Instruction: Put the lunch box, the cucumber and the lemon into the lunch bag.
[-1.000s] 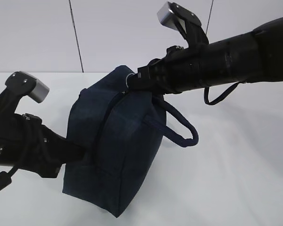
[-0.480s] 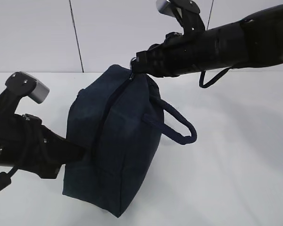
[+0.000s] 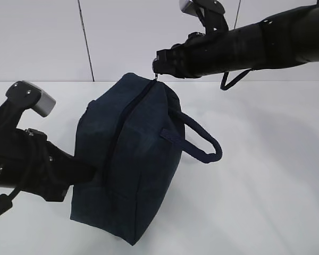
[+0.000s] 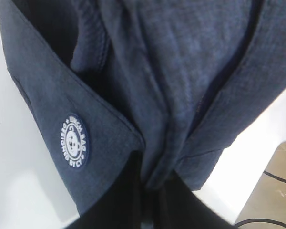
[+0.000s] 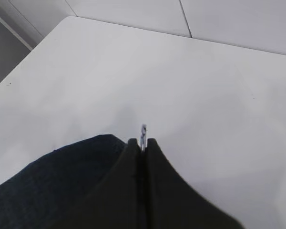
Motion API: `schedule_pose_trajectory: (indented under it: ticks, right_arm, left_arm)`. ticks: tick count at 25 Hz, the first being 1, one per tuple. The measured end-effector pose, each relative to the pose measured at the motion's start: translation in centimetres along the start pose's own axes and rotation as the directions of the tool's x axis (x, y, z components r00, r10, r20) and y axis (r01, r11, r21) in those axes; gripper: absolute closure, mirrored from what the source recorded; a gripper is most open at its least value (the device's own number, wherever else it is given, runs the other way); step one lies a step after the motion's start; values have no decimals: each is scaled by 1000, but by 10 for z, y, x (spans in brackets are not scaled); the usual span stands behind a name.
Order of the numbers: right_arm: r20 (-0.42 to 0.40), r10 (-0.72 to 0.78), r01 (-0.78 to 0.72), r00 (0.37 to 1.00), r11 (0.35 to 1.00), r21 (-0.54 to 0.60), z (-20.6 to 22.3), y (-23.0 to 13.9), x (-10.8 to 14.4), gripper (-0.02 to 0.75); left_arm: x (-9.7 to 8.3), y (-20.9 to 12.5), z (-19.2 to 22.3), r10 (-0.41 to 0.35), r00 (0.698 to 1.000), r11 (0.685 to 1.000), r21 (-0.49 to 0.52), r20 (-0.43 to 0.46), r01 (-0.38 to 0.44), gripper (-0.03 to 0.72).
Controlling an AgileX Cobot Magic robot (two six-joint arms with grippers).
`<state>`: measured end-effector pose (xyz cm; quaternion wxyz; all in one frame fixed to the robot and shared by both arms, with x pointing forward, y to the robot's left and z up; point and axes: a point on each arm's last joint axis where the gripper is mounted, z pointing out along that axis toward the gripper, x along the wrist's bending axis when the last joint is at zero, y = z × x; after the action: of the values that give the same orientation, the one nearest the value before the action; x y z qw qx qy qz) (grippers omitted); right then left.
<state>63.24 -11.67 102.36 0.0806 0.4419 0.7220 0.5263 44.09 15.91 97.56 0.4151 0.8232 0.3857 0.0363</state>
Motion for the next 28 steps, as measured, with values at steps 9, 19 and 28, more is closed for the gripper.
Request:
schedule_pose_trajectory:
  ticks: [9,19,28]
  right_arm:
    - [27,20,-21,999,999,32,20,-10,-23,730]
    - [-111,-13,32,994,986,166,17,-31,-47,730]
    - [-176,-151,201,973,927,316,16,-52,-53,730]
  left_arm:
    - [3,0,0,2,999,1000,-5,-37,-2,688]
    - [17,3,-1,-2,982,1000,-29,-190,-4,688]
    - [32,-4,11,-106,954,994,-19,-281,105,689]
